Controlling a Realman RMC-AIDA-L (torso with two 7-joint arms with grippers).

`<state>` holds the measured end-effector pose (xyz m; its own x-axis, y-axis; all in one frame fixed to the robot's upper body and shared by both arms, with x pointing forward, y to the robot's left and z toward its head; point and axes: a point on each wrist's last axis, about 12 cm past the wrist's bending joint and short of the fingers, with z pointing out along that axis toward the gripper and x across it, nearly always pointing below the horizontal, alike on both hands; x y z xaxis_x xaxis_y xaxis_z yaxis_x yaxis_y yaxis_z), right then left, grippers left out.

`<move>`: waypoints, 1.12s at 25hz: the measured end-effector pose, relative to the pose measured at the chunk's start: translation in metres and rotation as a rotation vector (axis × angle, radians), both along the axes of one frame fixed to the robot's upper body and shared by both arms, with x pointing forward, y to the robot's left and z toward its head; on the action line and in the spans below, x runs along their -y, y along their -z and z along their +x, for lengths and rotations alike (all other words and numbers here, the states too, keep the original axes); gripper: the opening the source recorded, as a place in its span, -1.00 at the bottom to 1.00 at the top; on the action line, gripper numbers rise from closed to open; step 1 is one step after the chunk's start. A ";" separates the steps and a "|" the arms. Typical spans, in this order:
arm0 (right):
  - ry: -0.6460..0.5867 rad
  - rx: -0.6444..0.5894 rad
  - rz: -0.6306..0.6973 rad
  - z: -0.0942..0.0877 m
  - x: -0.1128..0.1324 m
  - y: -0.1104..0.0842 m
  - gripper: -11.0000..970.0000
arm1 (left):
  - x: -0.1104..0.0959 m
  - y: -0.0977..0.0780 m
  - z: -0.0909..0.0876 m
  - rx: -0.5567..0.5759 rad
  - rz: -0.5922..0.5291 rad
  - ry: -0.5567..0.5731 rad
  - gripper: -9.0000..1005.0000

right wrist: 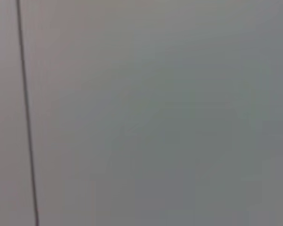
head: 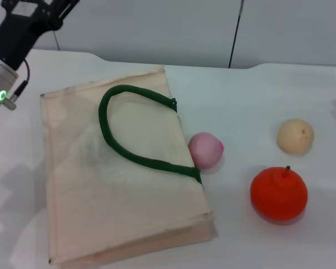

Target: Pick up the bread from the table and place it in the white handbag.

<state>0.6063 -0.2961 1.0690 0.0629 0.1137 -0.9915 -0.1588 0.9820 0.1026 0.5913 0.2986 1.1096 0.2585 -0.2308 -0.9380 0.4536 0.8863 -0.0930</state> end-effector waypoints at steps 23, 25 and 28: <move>0.001 -0.010 0.012 -0.002 0.000 0.003 0.84 | 0.003 0.008 -0.001 -0.036 -0.098 -0.061 0.65; 0.000 -0.010 0.013 -0.002 0.000 0.003 0.84 | 0.003 0.008 -0.001 -0.036 -0.098 -0.061 0.65; -0.001 -0.010 0.012 -0.002 0.000 0.003 0.84 | 0.003 0.008 -0.001 -0.036 -0.099 -0.062 0.65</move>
